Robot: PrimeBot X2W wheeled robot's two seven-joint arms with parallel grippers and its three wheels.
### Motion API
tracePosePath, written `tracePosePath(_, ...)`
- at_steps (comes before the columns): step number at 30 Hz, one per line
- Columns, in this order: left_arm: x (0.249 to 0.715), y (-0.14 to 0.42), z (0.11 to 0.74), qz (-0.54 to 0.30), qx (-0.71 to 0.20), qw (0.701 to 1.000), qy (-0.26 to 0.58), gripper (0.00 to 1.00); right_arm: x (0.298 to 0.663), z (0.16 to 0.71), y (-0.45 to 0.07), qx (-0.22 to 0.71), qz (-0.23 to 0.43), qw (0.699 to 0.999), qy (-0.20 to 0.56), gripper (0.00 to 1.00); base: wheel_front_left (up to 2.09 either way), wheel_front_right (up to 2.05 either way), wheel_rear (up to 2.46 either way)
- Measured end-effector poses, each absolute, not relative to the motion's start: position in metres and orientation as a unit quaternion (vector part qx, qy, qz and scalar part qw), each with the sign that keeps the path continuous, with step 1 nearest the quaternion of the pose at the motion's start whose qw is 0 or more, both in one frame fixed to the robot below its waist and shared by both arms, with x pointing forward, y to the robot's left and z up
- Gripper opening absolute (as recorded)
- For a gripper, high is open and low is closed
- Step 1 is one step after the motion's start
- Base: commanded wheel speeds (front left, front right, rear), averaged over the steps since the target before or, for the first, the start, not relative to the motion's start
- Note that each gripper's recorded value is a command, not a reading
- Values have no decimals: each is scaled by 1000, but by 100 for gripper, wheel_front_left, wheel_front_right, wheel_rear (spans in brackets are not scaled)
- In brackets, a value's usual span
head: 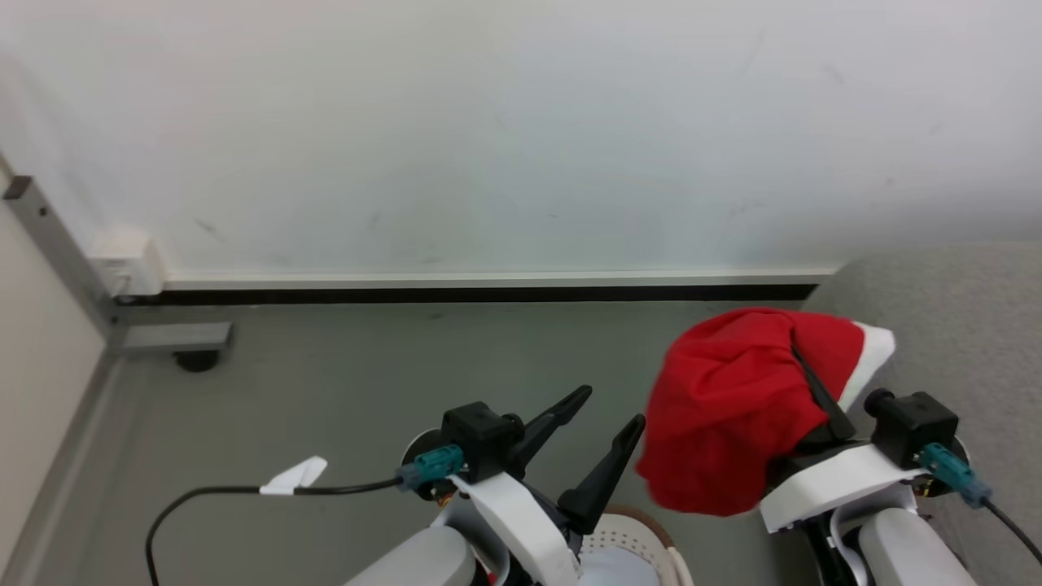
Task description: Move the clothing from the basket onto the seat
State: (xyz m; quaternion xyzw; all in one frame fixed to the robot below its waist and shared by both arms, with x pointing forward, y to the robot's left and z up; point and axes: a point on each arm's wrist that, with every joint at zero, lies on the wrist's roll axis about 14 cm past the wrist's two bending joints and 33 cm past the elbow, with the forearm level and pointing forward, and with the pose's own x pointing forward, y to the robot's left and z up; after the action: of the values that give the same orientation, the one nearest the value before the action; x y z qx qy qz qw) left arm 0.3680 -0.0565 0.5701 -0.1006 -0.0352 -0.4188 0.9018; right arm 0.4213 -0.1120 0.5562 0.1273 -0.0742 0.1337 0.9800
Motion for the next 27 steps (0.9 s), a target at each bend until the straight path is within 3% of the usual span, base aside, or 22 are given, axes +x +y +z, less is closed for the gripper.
tracePosePath(9,359,-101,566,-482,-103,870,-31,100,400,555,-195,117,28,989,-91,0,0,0,0)
tracePosePath(20,344,-154,565,-565,-96,818,-45,100,344,538,-272,109,-93,986,-87,0,0,0,0)
tracePosePath(27,334,-170,559,-588,-101,801,-38,100,324,536,-287,111,-125,982,-90,0,0,0,0)
